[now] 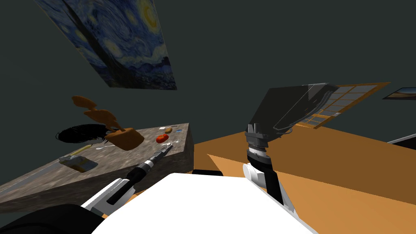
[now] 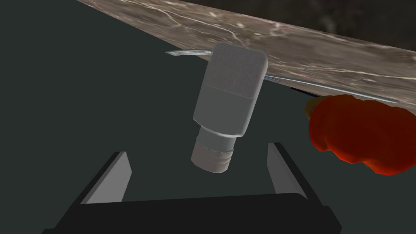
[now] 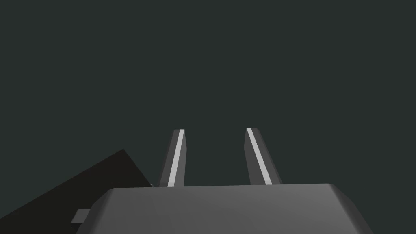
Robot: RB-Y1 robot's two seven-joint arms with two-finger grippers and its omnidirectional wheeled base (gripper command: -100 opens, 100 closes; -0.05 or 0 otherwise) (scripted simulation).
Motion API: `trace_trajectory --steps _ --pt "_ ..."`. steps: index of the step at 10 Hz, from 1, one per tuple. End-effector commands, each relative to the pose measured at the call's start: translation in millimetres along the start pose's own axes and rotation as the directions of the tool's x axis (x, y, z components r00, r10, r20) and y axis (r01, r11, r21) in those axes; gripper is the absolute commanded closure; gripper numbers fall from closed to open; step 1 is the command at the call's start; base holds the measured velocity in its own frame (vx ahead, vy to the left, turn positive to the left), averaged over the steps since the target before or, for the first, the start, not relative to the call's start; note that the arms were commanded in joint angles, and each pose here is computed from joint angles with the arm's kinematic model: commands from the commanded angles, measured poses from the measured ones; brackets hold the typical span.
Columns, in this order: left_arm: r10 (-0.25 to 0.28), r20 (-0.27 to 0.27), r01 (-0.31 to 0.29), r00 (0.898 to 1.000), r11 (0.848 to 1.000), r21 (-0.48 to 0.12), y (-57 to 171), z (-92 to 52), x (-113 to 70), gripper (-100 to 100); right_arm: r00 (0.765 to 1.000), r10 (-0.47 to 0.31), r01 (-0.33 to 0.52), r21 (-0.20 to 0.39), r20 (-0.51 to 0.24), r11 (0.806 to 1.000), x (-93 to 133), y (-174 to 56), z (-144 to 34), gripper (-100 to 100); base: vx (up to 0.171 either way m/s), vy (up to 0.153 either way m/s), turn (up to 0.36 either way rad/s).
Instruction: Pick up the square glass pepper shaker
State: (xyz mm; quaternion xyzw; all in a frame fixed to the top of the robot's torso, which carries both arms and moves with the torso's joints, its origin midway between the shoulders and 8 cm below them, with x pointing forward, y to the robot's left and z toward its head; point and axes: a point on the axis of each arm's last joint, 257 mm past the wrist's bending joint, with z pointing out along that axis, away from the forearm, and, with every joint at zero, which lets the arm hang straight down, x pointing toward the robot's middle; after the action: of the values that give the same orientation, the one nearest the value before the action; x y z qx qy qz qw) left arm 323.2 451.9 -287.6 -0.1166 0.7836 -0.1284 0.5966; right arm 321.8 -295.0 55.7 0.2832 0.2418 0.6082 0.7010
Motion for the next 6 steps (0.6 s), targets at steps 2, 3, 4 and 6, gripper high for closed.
trace_trajectory --steps 2,3,4,6 --pt "0.0 0.0 0.0 1.0 1.0 0.0 0.0 0.0 0.0 100 1.0 0.0 0.0 0.0 0.0 1.0 0.0 0.0 0.0 0 0.0 0.0 0.0" --pt "0.0 0.0 0.0 1.0 1.0 0.0 0.0 0.0 0.0 100 1.0 0.0 0.0 0.0 0.0 1.0 0.0 0.0 0.0 0 0.0 0.0 0.0" --pt "0.0 0.0 0.0 1.0 1.0 0.0 0.0 0.0 0.0 100 1.0 0.0 0.0 0.0 0.0 1.0 0.0 0.0 0.0 0 0.0 0.0 0.0" --pt "0.0 0.0 0.0 1.0 1.0 0.0 0.0 0.0 0.0 100 1.0 0.0 0.0 0.0 0.0 1.0 0.0 0.0 0.0 0 0.0 0.0 0.0"
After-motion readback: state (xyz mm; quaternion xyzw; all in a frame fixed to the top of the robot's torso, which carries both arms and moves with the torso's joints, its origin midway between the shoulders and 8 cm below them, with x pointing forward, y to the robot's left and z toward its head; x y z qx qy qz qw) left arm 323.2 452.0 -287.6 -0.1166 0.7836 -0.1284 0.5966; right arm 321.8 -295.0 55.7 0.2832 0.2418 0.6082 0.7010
